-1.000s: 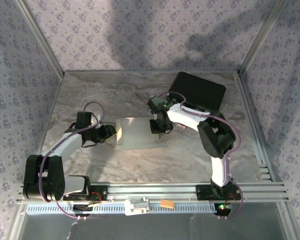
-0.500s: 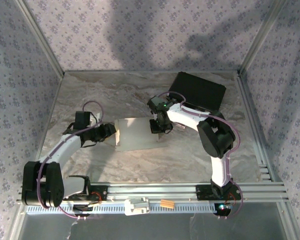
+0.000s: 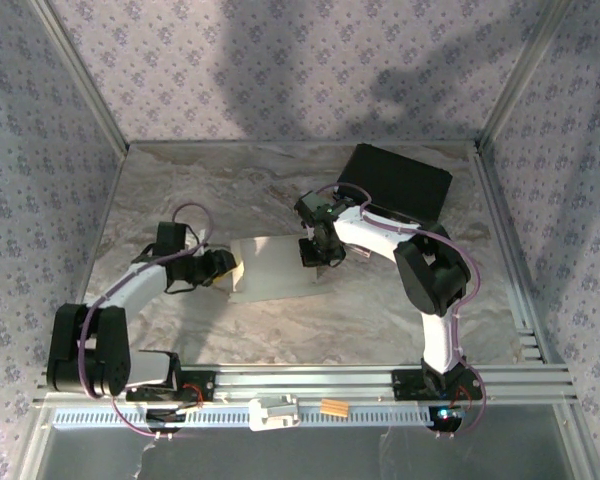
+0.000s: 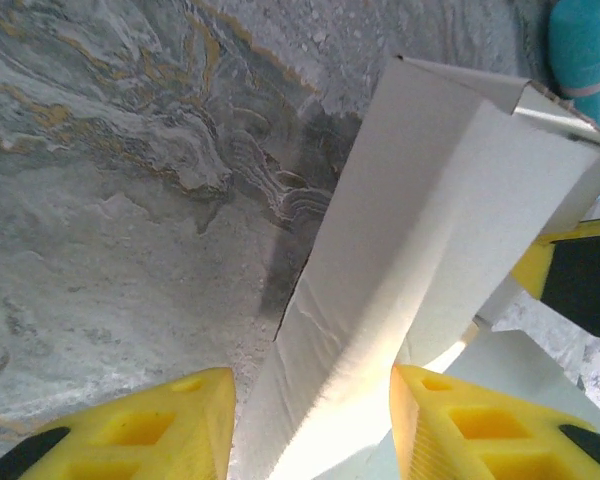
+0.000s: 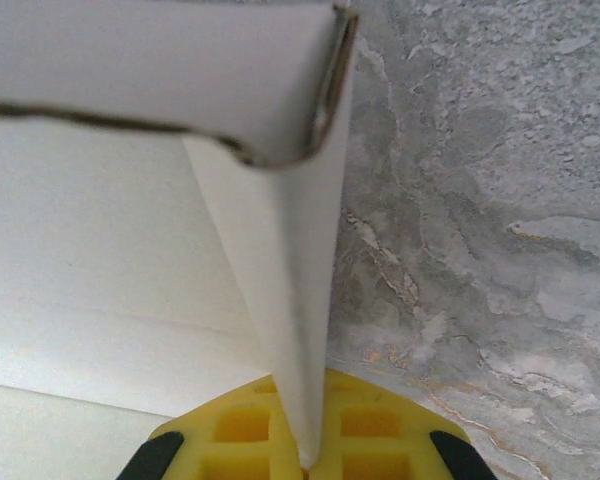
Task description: Fold the paper box
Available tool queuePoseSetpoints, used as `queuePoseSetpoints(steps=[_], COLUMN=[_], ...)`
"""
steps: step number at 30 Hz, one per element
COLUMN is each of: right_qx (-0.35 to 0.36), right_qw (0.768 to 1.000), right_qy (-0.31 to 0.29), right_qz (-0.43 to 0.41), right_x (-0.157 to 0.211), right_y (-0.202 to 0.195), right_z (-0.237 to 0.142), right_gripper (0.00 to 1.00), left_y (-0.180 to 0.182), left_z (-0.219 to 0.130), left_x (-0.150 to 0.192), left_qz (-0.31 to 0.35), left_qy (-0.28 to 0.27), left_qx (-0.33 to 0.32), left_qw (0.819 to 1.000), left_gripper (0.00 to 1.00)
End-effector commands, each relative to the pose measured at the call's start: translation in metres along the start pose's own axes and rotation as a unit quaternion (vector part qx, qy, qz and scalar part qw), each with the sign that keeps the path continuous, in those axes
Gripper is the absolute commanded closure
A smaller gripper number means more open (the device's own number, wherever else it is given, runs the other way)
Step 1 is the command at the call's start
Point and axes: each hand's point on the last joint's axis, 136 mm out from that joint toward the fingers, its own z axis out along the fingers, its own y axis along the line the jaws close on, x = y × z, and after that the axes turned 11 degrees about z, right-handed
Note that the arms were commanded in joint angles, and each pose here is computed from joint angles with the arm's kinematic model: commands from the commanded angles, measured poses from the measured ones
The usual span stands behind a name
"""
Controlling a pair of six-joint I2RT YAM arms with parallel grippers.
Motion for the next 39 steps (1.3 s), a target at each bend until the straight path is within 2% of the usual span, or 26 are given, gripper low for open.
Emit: queuePoseSetpoints(steps=[1,6,10,16,20,26,29,34,39], right_qx=[0.018,0.023,0.025,0.029,0.029,0.043,0.050,0.057,0.074], right_qw=[1.000,0.999,0.999,0.999,0.999,0.998,0.998,0.998,0.997], right_qy=[0.017,0.017,0.014,0.011,0.009,0.003,-0.001,-0.011,-0.017], right_qz=[-0.010,-0.018,-0.020,-0.022,-0.024,-0.039,-0.043,-0.034,-0.005], right_x=[0.006,0.008,0.007,0.006,0.005,0.007,0.008,0.005,0.006], right_y=[-0.005,-0.003,-0.002,-0.002,0.001,0.002,0.001,0.001,0.001], right_z=[0.018,0.018,0.017,0.016,0.016,0.015,0.014,0.011,0.011], right_gripper=[1.00,1.00,1.00,1.00,1.00,1.00,1.00,1.00,1.00], left_y=[-0.009,-0.016,-0.007,0.005,0.000,0.009,0.023,0.037,0.039], left_z=[0.002,0.012,0.020,0.027,0.033,0.042,0.042,0.039,0.027], left_x=[-0.013,-0.021,-0.021,-0.016,-0.013,-0.012,-0.011,-0.007,0.006], left_qz=[0.034,0.060,0.066,0.073,0.084,0.100,0.101,0.103,0.098], left_qy=[-0.009,0.002,0.015,0.033,0.038,0.057,0.076,0.105,0.116], left_qx=[0.004,-0.008,-0.041,-0.076,-0.072,-0.141,-0.213,-0.331,-0.445], left_qw=[0.999,0.998,0.997,0.994,0.993,0.983,0.969,0.932,0.882], left_gripper=[0.55,0.56,0.58,0.69,0.70,0.73,0.77,0.99,1.00])
